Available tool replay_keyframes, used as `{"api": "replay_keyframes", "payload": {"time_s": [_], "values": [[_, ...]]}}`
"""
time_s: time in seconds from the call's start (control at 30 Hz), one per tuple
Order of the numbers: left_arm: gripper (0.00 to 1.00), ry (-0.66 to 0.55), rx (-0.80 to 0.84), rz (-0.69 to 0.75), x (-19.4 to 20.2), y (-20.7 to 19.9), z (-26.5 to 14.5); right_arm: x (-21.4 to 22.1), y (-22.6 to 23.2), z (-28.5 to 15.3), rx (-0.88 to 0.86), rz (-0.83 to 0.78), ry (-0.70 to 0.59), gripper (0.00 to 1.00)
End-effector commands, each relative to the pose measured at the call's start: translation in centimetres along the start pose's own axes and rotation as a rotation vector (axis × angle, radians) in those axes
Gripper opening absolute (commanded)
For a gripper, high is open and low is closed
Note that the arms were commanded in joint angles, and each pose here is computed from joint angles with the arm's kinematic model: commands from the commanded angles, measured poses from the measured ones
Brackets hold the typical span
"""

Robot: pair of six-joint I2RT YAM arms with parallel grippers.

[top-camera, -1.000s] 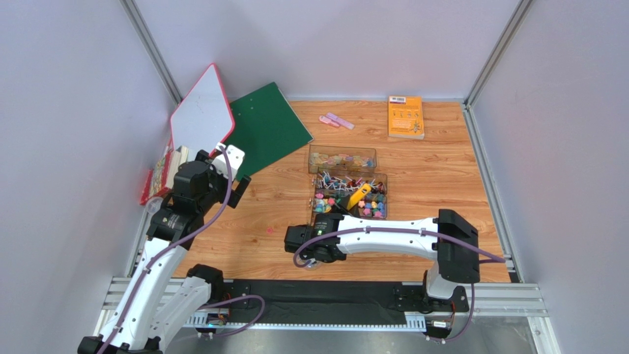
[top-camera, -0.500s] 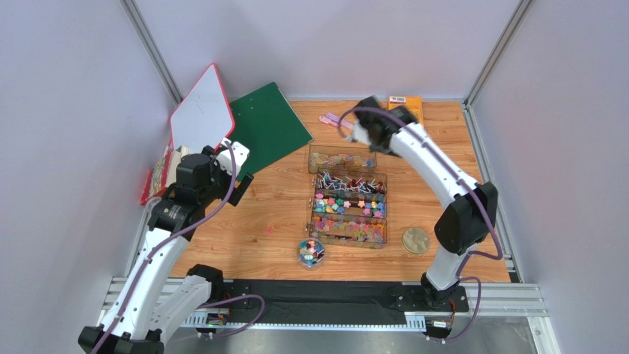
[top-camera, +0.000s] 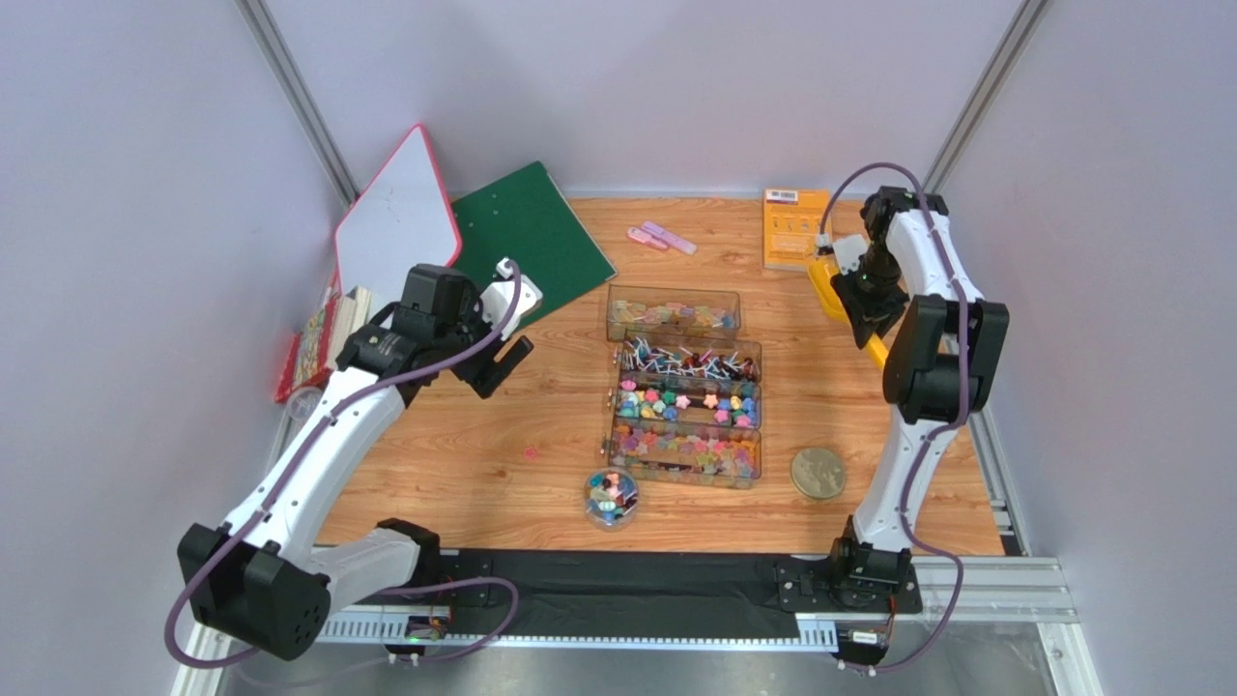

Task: Pack the candies
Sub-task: Place the spatula at the center of the board.

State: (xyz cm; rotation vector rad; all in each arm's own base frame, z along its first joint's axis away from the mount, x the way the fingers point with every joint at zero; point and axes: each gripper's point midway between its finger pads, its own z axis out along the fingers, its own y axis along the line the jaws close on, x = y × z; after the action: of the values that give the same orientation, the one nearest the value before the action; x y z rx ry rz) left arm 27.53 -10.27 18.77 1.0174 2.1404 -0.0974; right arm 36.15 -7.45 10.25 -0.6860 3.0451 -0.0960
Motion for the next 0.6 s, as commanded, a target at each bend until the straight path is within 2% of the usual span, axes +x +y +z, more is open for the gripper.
{"api": "replay_keyframes", "payload": {"time_s": [0.0,0.1,0.23,0.33,0.37,0.53,0.57], "values": [[0.81,0.013,0.055,0.018,-1.2,-0.2,0.5,1.5,1.9,0.3,-0.224,0.154,0.091,0.0],[0.87,0.036,0.026,-0.009,-1.6,0.7,1.6,1.4,0.8,2.1,-0.252,0.199,0.11,0.0],[0.89,0.097,-0.02,-0.022,-1.1,1.7,3.7,1.8,-0.5,4.1,-0.246,0.227,0.146,0.01],[0.89,0.11,0.002,0.003,-1.4,1.1,4.8,1.7,-1.1,4.4,-0.232,0.22,0.138,0.13],[0.89,0.11,0.016,0.013,-1.6,0.8,5.1,1.6,-1.2,4.5,-0.228,0.217,0.135,0.22],[0.86,0.08,0.096,0.149,-4.2,-2.3,6.0,1.1,-1.4,2.0,-0.195,0.213,0.053,0.37],[0.84,0.064,0.123,0.193,-5.0,-3.5,5.9,1.1,-1.3,1.6,-0.193,0.215,0.042,0.44]]}}
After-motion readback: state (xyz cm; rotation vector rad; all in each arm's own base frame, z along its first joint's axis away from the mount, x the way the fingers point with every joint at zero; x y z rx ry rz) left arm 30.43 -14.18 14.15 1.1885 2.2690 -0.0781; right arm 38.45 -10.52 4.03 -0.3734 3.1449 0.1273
